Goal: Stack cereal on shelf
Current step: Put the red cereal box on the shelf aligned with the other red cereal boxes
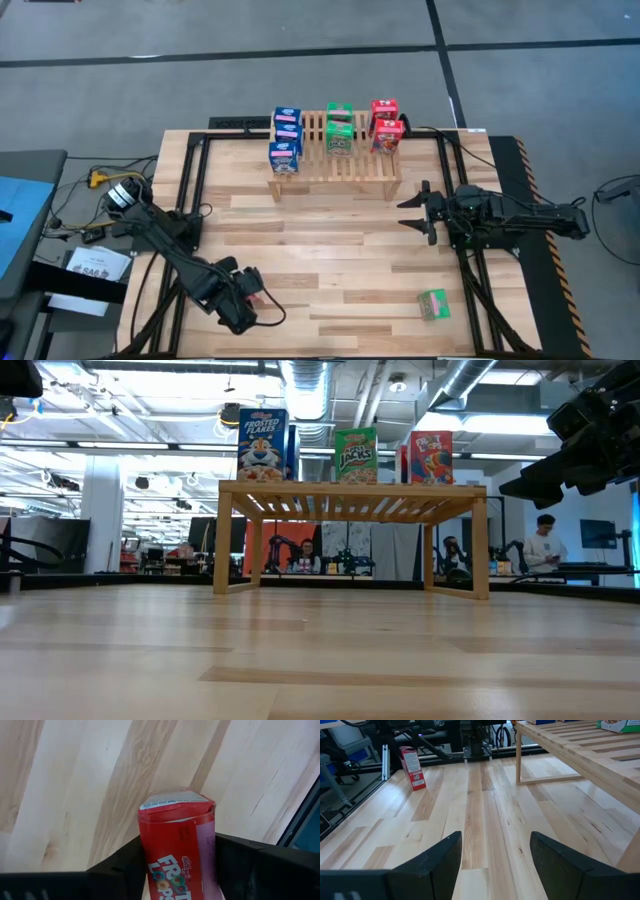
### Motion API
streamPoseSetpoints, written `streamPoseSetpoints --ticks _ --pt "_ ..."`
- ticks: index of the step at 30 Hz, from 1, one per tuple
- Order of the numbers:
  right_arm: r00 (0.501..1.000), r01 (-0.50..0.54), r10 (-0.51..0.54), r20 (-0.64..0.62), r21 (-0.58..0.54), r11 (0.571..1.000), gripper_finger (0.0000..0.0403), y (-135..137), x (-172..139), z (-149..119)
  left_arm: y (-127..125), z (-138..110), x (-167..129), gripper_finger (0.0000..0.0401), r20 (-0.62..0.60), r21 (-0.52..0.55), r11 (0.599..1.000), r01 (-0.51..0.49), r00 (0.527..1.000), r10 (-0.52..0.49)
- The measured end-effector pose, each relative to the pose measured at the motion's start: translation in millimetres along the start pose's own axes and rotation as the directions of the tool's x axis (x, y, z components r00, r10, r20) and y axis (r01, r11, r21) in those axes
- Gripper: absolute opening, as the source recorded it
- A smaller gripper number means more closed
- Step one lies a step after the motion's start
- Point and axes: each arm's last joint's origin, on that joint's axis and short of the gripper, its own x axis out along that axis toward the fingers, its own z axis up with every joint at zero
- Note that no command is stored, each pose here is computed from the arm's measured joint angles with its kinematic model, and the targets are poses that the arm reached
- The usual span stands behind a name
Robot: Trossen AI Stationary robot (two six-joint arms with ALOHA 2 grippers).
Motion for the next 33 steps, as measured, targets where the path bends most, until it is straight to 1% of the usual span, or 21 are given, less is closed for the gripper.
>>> streamPoseSetpoints --ticks 4,8,13,18,21,31,33 --pt "1.000 0.000 0.000 0.000 0.000 1.000 0.0261 0 0 0 2 6 1 0.0168 0.006 0.035 0.999 0.002 1.000 -0.002" --pt "1.000 0.000 0.000 0.000 0.000 1.000 0.0261 0 0 0 5 17 3 0.0167 0.023 0.068 0.998 0.012 1.000 -0.014" --pt "1.000 0.000 0.000 0.000 0.000 1.000 0.0261 0 0 0 10 38 6 0.0167 0.059 0.130 0.991 0.033 0.997 -0.041" --pt "1.000 0.000 0.000 -0.001 0.000 1.000 0.0261 0 0 0 13 61 7 0.0167 0.122 0.227 0.971 0.075 0.987 -0.104" --pt "1.000 0.000 0.000 0.000 0.000 1.000 0.0261 0 0 0 18 74 8 0.0167 0.135 0.261 0.961 0.088 0.983 -0.127" --pt "1.000 0.000 0.000 0.000 0.000 1.000 0.0261 0 0 0 38 100 11 0.0167 0.169 0.326 0.944 0.043 0.980 -0.103" --pt "1.000 0.000 0.000 0.000 0.000 1.000 0.0261 0 0 0 39 105 11 0.0167 0.189 0.334 0.942 0.043 0.976 -0.112"
